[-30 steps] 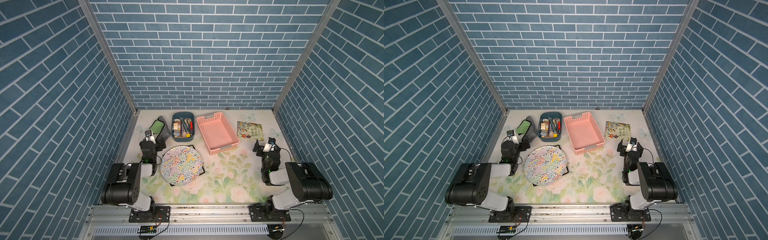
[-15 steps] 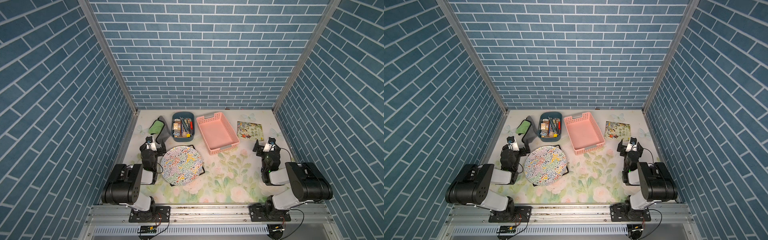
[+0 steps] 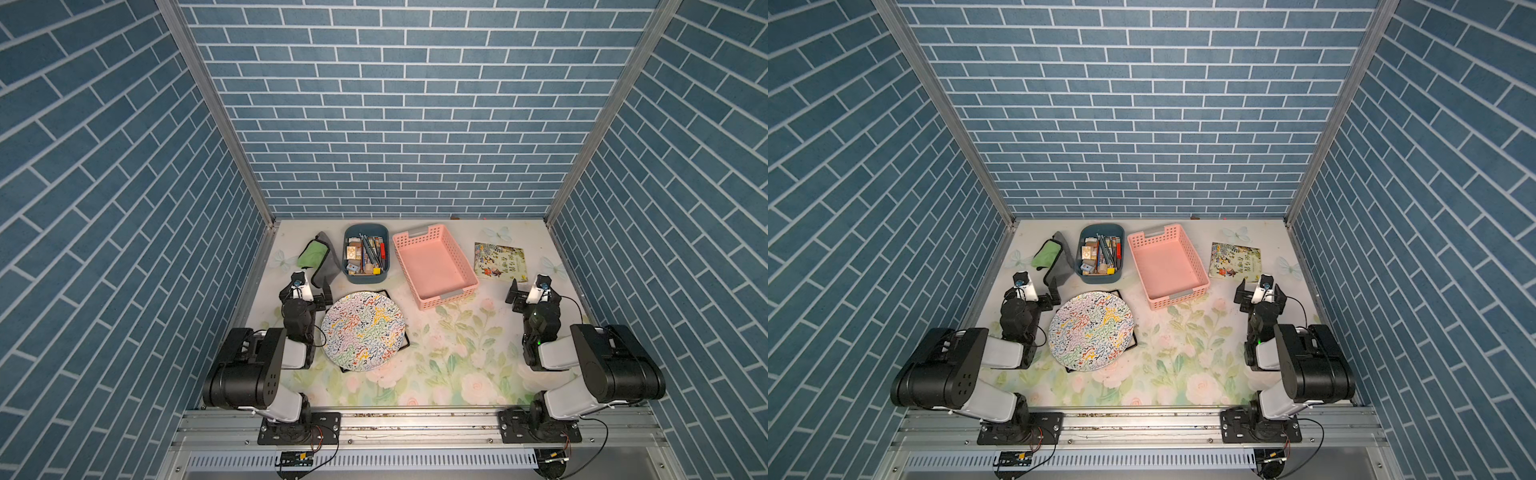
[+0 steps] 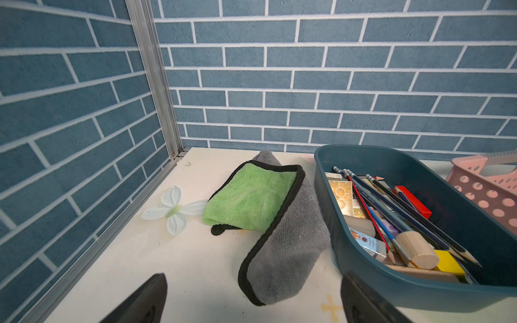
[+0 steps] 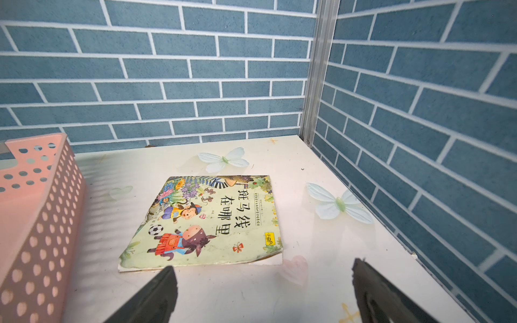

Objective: Wipe the wet plate dry
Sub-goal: Reset both arms

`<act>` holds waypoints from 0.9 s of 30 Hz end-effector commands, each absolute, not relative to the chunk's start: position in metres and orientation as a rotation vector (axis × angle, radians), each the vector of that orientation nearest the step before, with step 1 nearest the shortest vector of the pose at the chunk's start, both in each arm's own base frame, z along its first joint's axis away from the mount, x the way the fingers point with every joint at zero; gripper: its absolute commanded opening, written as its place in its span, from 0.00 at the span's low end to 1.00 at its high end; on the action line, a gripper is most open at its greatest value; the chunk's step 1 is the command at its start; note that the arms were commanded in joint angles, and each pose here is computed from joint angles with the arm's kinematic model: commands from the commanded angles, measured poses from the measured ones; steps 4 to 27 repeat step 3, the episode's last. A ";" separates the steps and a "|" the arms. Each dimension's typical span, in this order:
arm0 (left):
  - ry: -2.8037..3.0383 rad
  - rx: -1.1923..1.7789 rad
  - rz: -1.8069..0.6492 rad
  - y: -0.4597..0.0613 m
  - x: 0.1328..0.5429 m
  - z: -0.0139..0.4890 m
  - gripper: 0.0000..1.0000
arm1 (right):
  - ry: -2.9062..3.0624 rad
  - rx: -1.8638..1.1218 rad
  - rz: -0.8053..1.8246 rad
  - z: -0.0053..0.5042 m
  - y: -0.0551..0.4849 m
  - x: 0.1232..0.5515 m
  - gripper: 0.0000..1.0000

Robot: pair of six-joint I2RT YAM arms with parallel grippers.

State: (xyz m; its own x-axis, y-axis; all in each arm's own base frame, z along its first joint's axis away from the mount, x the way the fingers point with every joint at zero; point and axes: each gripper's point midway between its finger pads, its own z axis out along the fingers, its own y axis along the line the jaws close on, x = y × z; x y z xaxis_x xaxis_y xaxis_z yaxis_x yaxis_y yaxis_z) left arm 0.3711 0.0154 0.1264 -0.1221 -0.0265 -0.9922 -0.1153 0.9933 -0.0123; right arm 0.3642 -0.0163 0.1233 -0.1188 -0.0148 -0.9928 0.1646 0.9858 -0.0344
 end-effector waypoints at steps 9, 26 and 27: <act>1.672 -0.096 0.083 0.014 0.371 0.131 1.00 | 1.659 0.081 -0.174 0.130 -0.014 0.364 0.99; 1.672 -0.096 0.083 0.014 0.371 0.131 1.00 | 1.659 0.081 -0.174 0.130 -0.014 0.364 0.99; 1.672 -0.096 0.083 0.014 0.371 0.131 1.00 | 1.659 0.081 -0.174 0.130 -0.014 0.364 0.99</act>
